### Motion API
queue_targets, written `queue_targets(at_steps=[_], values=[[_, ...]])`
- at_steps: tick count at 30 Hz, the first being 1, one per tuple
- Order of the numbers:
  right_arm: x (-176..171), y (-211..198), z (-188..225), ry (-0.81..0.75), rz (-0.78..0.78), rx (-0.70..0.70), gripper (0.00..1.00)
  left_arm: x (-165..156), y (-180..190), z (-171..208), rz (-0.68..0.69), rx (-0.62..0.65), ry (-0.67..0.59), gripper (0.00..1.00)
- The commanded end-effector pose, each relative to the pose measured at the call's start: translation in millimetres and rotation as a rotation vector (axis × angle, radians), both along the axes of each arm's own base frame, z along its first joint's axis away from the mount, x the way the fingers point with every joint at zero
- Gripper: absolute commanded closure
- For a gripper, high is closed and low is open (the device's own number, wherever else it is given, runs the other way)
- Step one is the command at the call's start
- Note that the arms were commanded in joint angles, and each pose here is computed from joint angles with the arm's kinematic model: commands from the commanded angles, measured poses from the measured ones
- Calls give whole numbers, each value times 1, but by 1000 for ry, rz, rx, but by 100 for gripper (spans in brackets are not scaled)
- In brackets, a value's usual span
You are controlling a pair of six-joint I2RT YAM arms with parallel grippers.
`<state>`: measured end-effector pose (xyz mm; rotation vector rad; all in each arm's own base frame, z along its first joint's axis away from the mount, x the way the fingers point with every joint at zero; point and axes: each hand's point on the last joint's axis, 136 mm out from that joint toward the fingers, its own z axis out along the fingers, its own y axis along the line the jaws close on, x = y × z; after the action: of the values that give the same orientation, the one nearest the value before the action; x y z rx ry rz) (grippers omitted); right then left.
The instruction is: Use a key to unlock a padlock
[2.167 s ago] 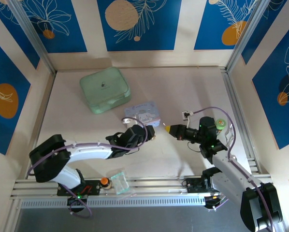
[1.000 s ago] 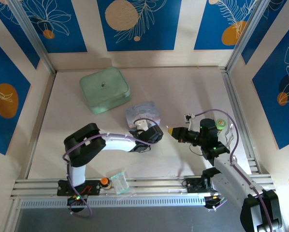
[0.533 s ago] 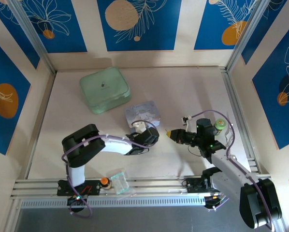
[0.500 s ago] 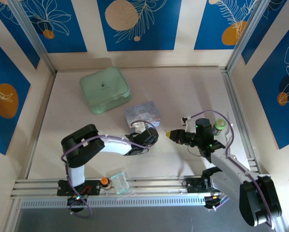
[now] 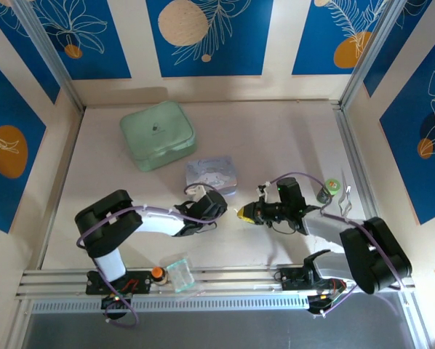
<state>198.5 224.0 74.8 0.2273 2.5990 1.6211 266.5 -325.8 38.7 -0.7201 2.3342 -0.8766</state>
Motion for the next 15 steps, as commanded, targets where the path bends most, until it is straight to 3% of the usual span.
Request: queue_targets(at_steps=[1,15], values=[[2,14,7,53,48,62,100,-5,-1,-7,51,-121,72,99],[11,23,4,82,65,122,100,-5,6,-7,133,-203,104,100]])
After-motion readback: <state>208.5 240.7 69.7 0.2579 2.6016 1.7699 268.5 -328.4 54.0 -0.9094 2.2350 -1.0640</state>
